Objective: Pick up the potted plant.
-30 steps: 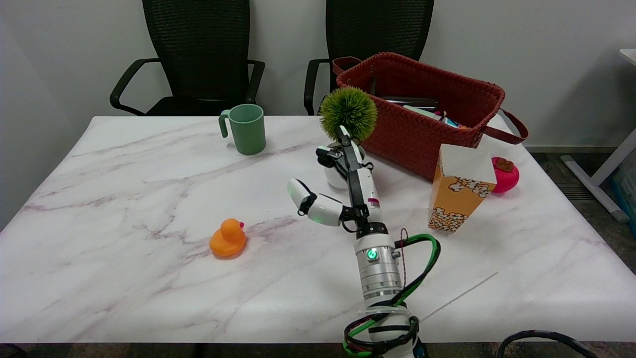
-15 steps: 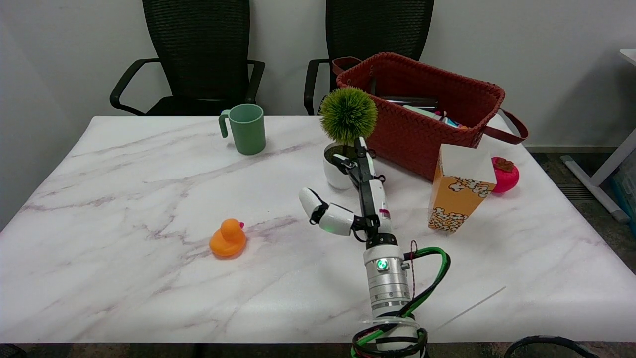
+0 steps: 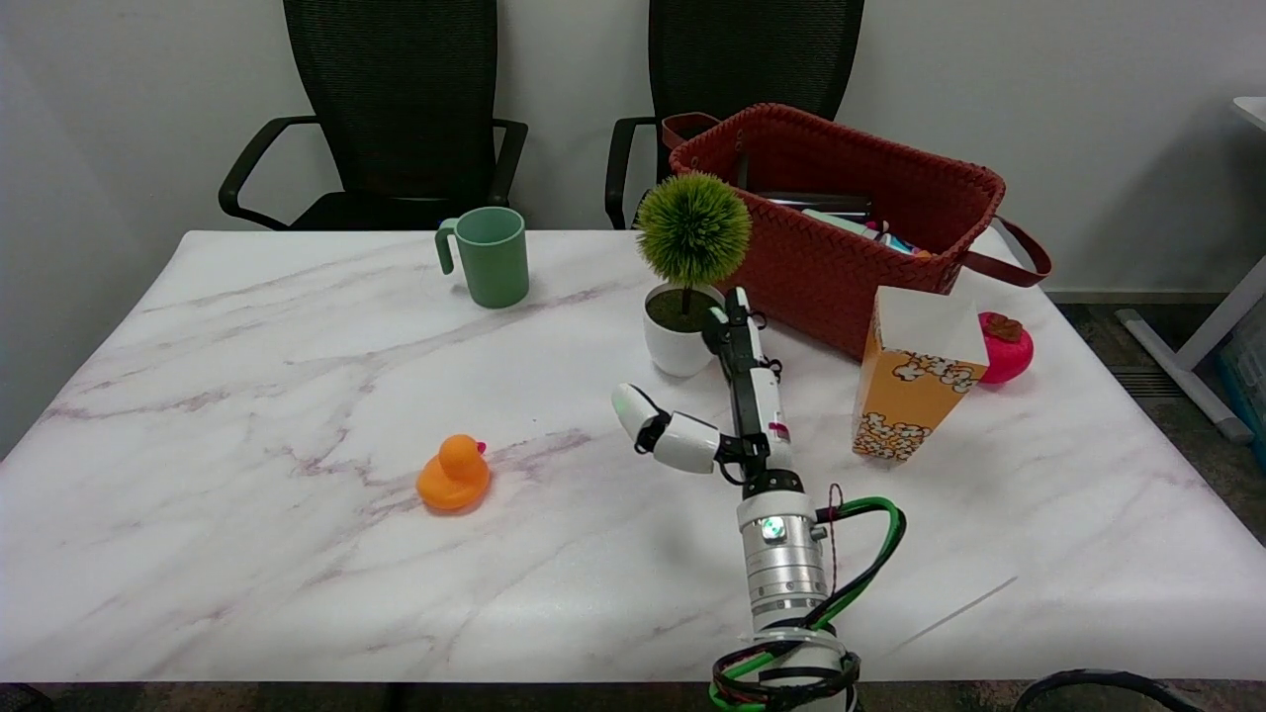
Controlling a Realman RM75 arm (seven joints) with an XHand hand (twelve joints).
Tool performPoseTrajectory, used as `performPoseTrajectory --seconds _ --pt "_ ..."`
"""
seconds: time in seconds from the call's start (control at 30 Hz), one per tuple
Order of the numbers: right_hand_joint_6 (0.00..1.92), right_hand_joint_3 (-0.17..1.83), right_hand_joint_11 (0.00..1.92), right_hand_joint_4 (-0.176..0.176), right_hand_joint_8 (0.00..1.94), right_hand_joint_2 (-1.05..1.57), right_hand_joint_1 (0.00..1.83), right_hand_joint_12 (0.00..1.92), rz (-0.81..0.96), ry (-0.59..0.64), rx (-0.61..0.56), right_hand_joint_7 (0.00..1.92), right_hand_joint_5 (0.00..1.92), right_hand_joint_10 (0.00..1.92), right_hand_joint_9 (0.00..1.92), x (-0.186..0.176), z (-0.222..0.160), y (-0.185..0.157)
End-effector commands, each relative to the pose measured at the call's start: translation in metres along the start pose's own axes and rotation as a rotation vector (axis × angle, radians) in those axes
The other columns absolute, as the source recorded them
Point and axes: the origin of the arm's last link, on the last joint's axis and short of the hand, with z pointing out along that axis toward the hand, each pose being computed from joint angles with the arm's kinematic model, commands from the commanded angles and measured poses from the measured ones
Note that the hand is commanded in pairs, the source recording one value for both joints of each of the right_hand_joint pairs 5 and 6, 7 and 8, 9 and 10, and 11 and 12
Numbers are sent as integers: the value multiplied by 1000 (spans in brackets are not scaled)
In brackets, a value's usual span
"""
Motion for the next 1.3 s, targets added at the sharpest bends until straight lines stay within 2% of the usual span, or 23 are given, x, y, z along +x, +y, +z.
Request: performPoseTrajectory --seconds 0.03,0.17,0.27,0.53,0.83,1.03,1.3 --pt "0 712 0 0 45 386 1003 0 -3 7 -57 45 0 115 115 9 16 12" --pt "0 708 0 0 0 372 1002 0 0 18 -82 0 0 78 78 13 23 18" --pt "0 705 0 0 21 359 1002 0 -2 29 -98 21 0 129 129 17 30 22" --pt "0 658 0 0 22 328 1004 0 -31 63 -87 22 0 130 130 25 50 26" --pt "0 390 0 0 0 171 1053 0 -34 97 -107 0 0 65 65 34 61 30" --pt "0 316 0 0 0 138 1095 0 -29 98 -128 0 0 20 20 33 66 34" --pt "0 333 0 0 0 112 1107 0 -31 70 -144 0 0 0 0 28 77 38"
